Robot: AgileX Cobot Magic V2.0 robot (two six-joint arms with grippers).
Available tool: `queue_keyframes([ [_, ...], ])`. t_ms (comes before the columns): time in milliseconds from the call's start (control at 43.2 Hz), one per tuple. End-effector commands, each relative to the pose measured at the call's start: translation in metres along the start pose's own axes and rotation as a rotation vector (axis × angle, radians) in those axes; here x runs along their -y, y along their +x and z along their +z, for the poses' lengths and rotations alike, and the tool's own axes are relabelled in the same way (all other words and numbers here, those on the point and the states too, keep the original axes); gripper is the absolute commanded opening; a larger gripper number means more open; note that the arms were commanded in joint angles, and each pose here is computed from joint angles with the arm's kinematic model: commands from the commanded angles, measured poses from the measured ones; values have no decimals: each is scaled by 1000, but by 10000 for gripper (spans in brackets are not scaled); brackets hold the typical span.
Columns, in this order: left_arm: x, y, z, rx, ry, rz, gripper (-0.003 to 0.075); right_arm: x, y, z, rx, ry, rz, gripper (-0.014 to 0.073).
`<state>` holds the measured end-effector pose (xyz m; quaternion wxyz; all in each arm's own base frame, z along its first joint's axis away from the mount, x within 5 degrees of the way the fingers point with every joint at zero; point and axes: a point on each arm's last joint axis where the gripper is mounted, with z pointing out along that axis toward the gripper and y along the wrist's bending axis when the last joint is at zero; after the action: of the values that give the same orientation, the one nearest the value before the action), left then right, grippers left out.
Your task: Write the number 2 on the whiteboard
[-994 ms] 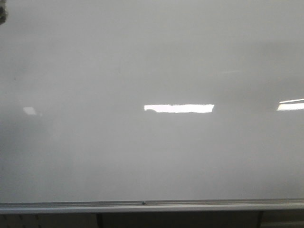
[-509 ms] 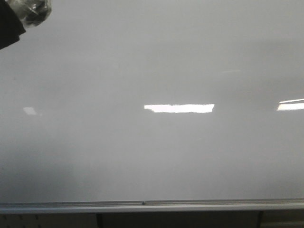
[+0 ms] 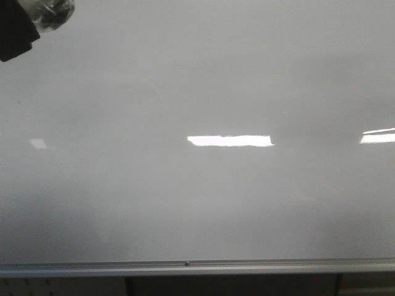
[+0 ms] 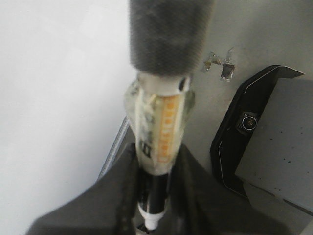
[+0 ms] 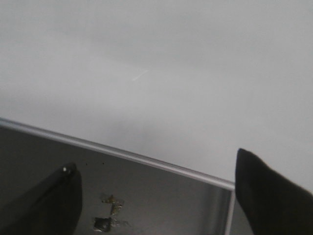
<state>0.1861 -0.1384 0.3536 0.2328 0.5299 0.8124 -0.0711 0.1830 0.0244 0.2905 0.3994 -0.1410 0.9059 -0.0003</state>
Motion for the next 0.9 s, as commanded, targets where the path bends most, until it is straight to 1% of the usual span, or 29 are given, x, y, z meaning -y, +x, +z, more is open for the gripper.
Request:
queue_keyframes([
  [0, 2, -10, -16, 104, -20, 30, -19, -17, -29, -13, 75, -92, -202, 652],
  [208, 1, -15, -2, 87, 26, 43, -19, -61, -69, -36, 103, -391, -466, 652],
  [324, 4, -20, 9, 70, 51, 88, -19, -76, -85, -44, 112, -513, -586, 652],
  [462, 15, -34, 20, 86, 73, 154, -19, -85, -101, -43, 141, -609, -673, 652],
  [624, 23, -52, 28, 92, 100, 205, -19, -102, -108, -38, 187, -744, -743, 652],
  [740, 26, -61, 31, 96, 110, 225, -19, -117, -108, -35, 206, -778, -777, 652],
  [879, 29, -64, 35, 88, 123, 237, -19, -131, -109, -29, 218, -793, -793, 652],
])
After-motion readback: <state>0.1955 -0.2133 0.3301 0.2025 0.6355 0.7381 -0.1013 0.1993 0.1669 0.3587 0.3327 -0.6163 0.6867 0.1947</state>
